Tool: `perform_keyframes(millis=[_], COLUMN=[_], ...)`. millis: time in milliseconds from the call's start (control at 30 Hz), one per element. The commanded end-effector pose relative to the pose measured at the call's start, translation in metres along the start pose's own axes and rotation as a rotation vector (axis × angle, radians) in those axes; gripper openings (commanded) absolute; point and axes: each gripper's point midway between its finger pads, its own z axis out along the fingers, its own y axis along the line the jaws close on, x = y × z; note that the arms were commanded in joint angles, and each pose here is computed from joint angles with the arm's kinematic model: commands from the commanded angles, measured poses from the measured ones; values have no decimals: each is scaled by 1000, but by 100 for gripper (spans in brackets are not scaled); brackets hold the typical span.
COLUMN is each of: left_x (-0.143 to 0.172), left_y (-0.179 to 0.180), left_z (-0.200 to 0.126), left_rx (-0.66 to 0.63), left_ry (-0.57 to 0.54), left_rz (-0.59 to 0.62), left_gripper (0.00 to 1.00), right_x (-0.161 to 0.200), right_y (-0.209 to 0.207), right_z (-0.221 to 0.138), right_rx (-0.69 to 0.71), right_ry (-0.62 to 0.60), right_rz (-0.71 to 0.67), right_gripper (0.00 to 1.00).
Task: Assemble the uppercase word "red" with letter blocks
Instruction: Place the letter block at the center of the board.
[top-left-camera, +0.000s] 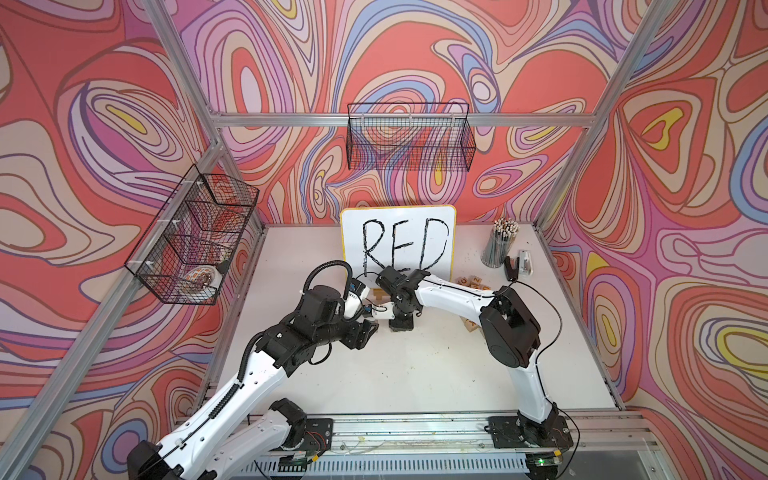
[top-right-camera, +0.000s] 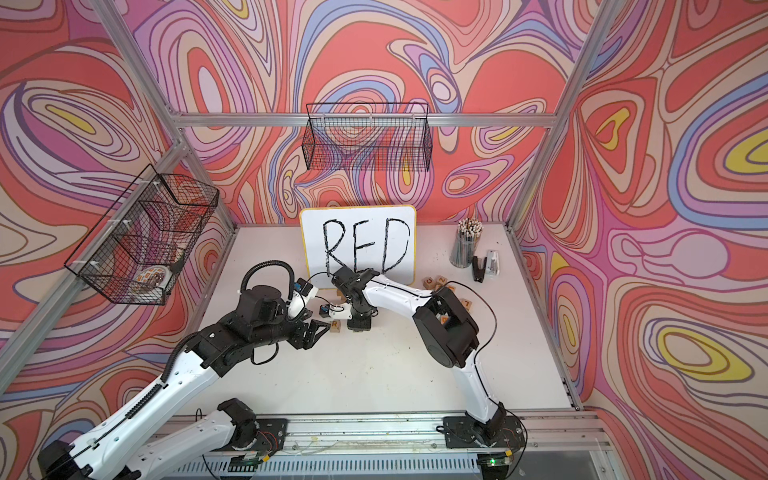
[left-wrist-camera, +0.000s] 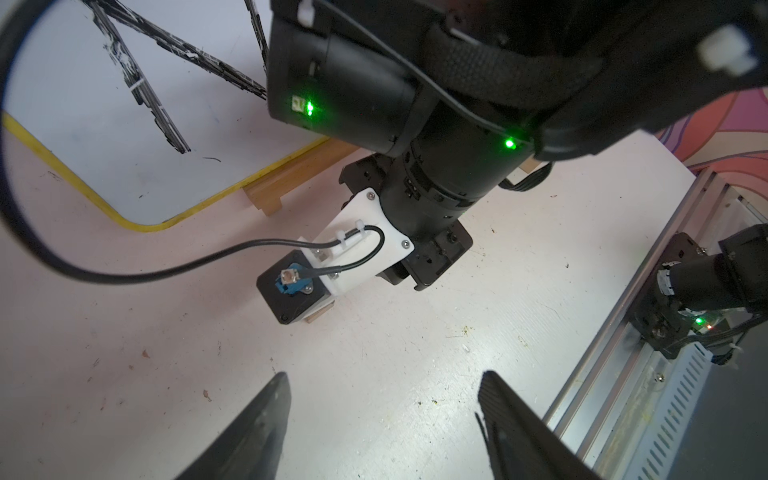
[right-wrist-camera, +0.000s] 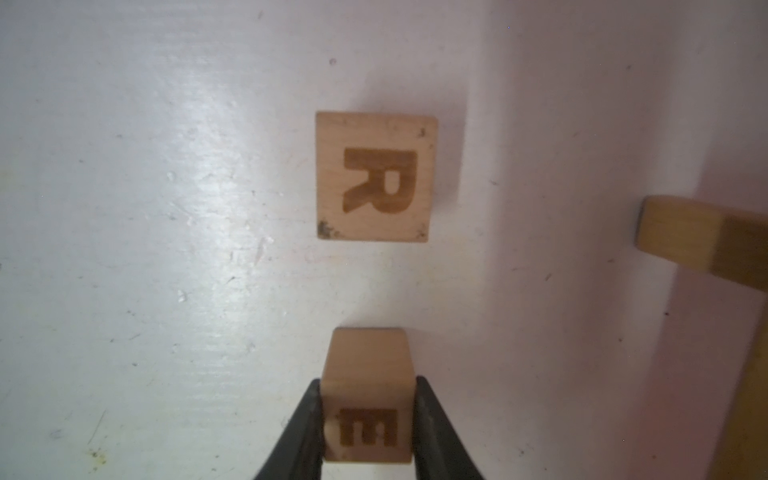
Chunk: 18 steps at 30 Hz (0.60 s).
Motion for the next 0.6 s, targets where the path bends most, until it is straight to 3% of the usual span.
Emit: perform_keyframes(millis=[0,567], left_x=[9,9], left_y=[1,0], left_z=[1,1], left_rx=[-9,-7], left_ry=[24,24], left_rz=[-6,-4], left_gripper=[75,75], right_x=[5,9], right_y=[4,6], right_z=[14,14], right_rx=[-10,-17], right_ry=[25,36], right_rz=[-15,-15], right_gripper=[23,24])
